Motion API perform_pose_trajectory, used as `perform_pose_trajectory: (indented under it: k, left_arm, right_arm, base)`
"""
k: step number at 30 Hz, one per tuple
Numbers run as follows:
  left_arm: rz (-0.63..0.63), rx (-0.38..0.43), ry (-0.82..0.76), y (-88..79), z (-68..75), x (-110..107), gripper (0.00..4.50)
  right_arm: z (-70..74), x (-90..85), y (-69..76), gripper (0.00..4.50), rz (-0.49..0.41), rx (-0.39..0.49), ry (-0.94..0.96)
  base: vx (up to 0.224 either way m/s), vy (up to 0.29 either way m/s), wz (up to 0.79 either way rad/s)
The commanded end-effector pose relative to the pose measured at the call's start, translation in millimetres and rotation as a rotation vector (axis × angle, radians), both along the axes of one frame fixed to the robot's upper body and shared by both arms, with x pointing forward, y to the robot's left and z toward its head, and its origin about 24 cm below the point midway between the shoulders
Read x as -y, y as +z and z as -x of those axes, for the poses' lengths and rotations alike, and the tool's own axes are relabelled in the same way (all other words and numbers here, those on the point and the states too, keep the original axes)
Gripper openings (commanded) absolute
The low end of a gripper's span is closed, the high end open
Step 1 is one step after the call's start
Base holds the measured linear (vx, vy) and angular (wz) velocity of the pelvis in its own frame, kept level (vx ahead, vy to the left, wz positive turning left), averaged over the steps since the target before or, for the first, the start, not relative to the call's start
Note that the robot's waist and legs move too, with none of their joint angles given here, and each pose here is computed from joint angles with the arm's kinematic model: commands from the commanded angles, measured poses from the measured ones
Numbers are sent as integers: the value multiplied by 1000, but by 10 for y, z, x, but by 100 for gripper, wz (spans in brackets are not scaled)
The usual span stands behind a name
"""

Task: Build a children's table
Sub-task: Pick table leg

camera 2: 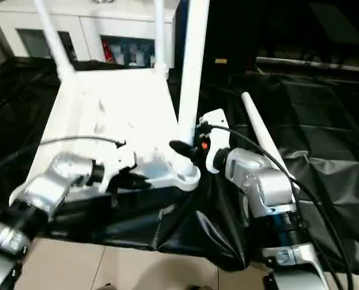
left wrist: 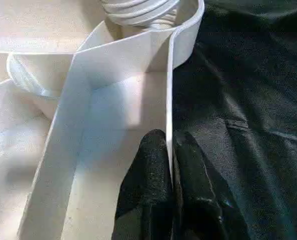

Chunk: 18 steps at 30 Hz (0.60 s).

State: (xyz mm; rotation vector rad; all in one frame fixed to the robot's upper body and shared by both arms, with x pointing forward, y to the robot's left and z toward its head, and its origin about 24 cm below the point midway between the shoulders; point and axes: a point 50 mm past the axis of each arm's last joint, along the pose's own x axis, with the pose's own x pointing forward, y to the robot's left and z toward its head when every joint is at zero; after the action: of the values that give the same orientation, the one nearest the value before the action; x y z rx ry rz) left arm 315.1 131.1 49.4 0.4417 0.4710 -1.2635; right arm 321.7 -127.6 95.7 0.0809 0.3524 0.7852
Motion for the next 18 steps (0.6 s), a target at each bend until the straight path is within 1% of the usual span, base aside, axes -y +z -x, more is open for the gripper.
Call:
perform_pose_trajectory:
  k: [1, 4, 7, 10, 18]
  left_arm:
    - [22, 10, 23, 32, 9, -14, 0]
    - [19, 11, 37, 54, 23, -30, 0]
    - [6, 19, 45, 71, 21, -53, 0]
    - [6, 23, 53, 93, 4, -60, 0]
    - [3, 32, 56, 115, 4, -55, 0]
  right_arm:
    - [5, 15, -6, 189, 26, 11, 6]
    - [-4, 44, 7, 189, 28, 10, 6]
    - [8, 71, 45, 189, 7, 4, 13]
    - [51, 110, 47, 189, 26, 0, 46]
    - [64, 109, 68, 189, 9, -9, 49]
  base:
    - [0, 0, 0]
    - [0, 0, 0]
    - [0, 0, 0]
    - [0, 0, 0]
    - [0, 0, 0]
